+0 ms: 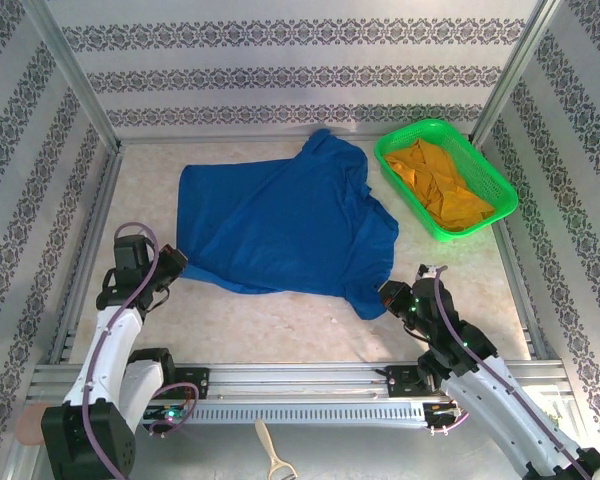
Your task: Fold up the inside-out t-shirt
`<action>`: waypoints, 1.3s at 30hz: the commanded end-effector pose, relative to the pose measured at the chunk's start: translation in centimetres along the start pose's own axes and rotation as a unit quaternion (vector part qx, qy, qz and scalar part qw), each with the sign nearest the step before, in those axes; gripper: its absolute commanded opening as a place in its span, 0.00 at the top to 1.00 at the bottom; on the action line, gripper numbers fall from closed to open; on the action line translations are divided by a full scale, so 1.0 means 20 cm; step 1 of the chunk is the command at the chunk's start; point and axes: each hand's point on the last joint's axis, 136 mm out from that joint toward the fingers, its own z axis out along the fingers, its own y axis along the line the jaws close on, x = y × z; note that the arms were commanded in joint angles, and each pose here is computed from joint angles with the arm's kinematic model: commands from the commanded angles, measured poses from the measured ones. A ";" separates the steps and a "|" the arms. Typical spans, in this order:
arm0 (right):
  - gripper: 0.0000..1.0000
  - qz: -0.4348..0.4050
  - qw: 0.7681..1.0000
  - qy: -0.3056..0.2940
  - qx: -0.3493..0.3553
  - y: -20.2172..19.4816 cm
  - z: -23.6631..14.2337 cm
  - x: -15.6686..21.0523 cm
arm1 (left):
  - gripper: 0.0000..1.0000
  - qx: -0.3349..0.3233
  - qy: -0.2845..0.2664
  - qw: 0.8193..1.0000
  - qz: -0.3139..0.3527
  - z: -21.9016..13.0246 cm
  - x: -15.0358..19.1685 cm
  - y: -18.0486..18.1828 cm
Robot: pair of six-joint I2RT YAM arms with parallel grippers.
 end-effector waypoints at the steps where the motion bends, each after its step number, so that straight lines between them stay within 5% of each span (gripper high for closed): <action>1: 1.00 -0.001 1.000 -0.009 0.005 0.01 -0.04 -0.02 | 1.00 -0.018 0.007 1.000 -0.002 -0.02 0.05 0.05; 13: 1.00 0.005 0.996 -0.087 -0.017 0.25 -0.17 -0.25 | 1.00 -0.076 -0.071 0.995 -0.006 -0.12 -0.15 0.09; 31: 1.00 0.037 0.996 -0.086 0.004 0.44 0.31 -0.67 | 1.00 -0.112 -0.005 0.994 0.017 0.39 -0.46 0.08; 38: 1.00 0.016 0.996 -0.082 0.023 0.54 0.63 -0.87 | 1.00 -0.136 0.010 0.991 0.017 0.57 -0.55 0.12; 39: 0.89 0.009 0.996 -0.080 0.026 0.54 0.68 -0.90 | 1.00 -0.141 0.013 0.990 0.014 0.60 -0.57 0.13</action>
